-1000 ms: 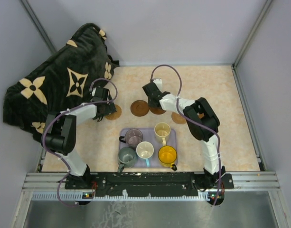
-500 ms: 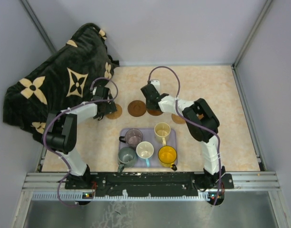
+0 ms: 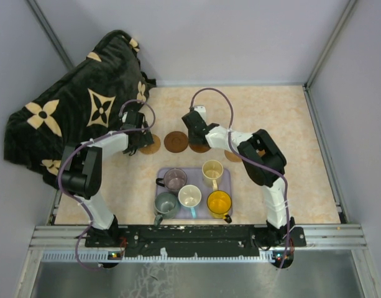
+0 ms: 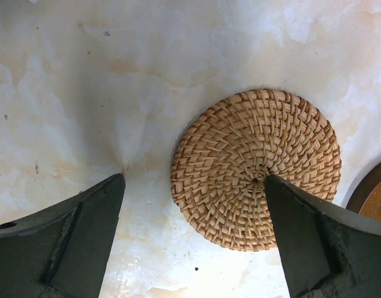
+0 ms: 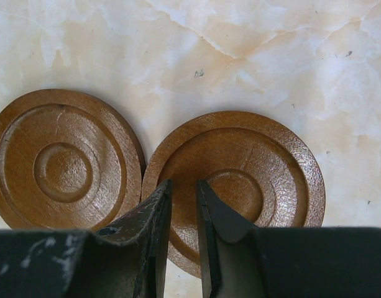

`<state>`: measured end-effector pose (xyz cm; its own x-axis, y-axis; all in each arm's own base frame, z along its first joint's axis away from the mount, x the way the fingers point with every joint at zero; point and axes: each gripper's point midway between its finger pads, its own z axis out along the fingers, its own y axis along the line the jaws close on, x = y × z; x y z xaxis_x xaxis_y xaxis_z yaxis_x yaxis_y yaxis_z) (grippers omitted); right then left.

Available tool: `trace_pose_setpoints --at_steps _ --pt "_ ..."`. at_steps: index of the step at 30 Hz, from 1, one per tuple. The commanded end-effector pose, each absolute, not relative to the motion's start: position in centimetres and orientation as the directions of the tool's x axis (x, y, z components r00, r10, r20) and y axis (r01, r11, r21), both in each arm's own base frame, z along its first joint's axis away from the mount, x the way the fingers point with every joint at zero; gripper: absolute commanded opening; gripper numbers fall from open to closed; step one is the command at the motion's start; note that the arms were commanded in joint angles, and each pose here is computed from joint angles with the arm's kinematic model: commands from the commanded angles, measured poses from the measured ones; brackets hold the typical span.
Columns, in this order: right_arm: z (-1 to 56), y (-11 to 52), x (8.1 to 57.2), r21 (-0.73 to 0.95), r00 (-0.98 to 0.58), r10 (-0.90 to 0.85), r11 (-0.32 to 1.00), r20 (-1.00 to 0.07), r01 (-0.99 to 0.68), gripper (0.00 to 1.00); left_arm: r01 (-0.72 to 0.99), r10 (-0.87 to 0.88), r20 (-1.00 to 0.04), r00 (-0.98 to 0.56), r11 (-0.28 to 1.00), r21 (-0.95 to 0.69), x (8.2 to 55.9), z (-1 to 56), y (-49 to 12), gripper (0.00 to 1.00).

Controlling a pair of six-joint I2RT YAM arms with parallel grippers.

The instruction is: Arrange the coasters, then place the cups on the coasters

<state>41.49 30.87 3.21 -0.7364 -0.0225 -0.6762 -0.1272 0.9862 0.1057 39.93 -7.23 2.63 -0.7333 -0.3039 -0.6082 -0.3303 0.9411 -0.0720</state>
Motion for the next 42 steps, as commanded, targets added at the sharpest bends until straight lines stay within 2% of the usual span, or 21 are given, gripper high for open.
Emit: trace_pose_setpoints --at_steps 1,15,42 --pt "-2.5 30.1 35.1 0.047 -0.865 -0.167 0.976 -0.473 -0.214 0.23 -0.32 -0.308 -0.507 -0.805 0.945 -0.067 37.8 -0.2 -8.0 1.0" --pt "-3.1 28.3 35.5 -0.025 -0.875 -0.129 0.991 -0.466 -0.133 0.23 -0.329 -0.302 -0.514 -0.803 0.944 -0.041 37.6 -0.1 -7.5 1.0" --pt "-2.6 23.1 37.6 -0.05 -0.871 -0.01 0.999 -0.491 0.017 0.23 -0.334 -0.301 -0.516 -0.802 0.942 -0.03 37.6 0.0 -7.2 1.0"
